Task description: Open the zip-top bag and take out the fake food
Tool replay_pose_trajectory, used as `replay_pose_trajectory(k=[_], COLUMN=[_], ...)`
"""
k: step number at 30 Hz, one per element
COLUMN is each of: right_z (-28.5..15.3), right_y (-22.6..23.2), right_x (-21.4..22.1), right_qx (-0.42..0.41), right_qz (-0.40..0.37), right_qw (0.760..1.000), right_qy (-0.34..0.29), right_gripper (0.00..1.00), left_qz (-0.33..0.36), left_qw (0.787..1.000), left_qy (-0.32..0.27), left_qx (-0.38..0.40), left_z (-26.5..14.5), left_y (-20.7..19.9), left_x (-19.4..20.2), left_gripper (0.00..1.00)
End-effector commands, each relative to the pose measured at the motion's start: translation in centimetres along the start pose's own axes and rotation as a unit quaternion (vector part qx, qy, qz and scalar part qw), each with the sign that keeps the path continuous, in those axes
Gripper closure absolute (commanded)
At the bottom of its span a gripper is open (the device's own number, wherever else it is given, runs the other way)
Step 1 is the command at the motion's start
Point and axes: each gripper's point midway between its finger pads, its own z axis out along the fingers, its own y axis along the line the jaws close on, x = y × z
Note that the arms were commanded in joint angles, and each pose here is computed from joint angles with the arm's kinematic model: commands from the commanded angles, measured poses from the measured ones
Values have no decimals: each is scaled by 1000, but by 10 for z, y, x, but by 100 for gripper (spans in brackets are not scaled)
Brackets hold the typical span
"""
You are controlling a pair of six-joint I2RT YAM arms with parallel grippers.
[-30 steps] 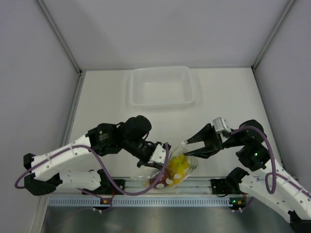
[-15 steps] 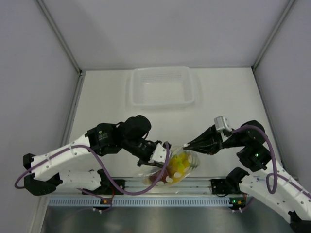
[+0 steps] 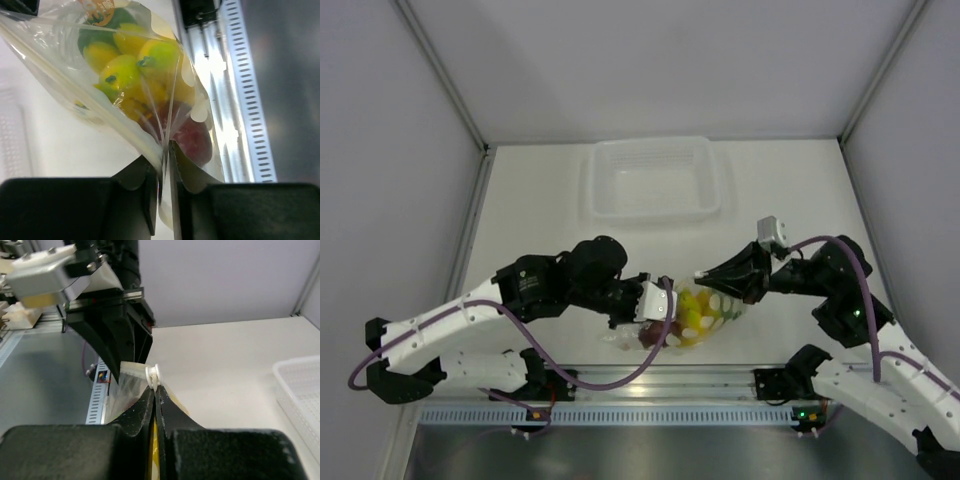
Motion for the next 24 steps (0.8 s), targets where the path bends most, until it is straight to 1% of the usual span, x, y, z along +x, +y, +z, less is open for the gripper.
replay_pose_trajectory(k=[1,2,3,4,5,6,7,8,9,11,12,13,16,18,19,20,24], right_z=[5,6,12,14,16,20,20,21,23,23,25,25,26,27,27,26,19], right_y=[-27,-27,-30,-31,-31,-38,-39,-41,-45,-46,-48,-47,-46,-43,-42,-41,-37], right_x=[-12,-19,-11,-10,-16,-12,-6,-9,-5,1,5,8,23,33,35,40,43], right_qx=[74,73,70,68,65,69,71,75,81,84,87,86,83,78,76,74,82], right_qz=[-2,-11,-2,-3,-11,-19,-13,-18,-14,-8,-4,0,18,25,26,27,28], right_qw=[997,997,997,997,997,996,995,994,993,992,991,991,988,987,986,986,984], right_qy=[13,14,31,39,41,53,69,71,80,92,97,103,126,140,143,148,153], right_gripper=[100,100,100,100,100,100,100,100,100,100,100,100,100,100,100,100,100], left_qz=[12,17,19,16,14,9,-2,-14,-17,-42,-50,-58,-58,-44,-40,-29,-11], left_qw=[994,992,992,991,991,991,989,988,989,988,987,988,989,989,989,988,985], left_qy=[-12,-1,-1,-1,-6,-11,-14,-21,-44,-65,-88,-91,-107,-124,-136,-150,-173], left_qx=[-108,-123,-128,-132,-132,-135,-145,-149,-139,-137,-122,-115,-84,-68,-40,-35,9], left_z=[-8,-7,-6,-8,-10,-12,-17,-20,-25,-31,-37,-34,-26,-20,-14,-12,-4], left_y=[39,45,47,50,52,56,65,70,70,83,87,92,95,98,93,94,88], left_x=[-5,0,0,1,-2,-4,-3,-5,-15,-17,-23,-24,-33,-42,-46,-53,-62], left_gripper=[79,75,71,57,50,44,31,27,25,20,11,2,2,2,2,2,6])
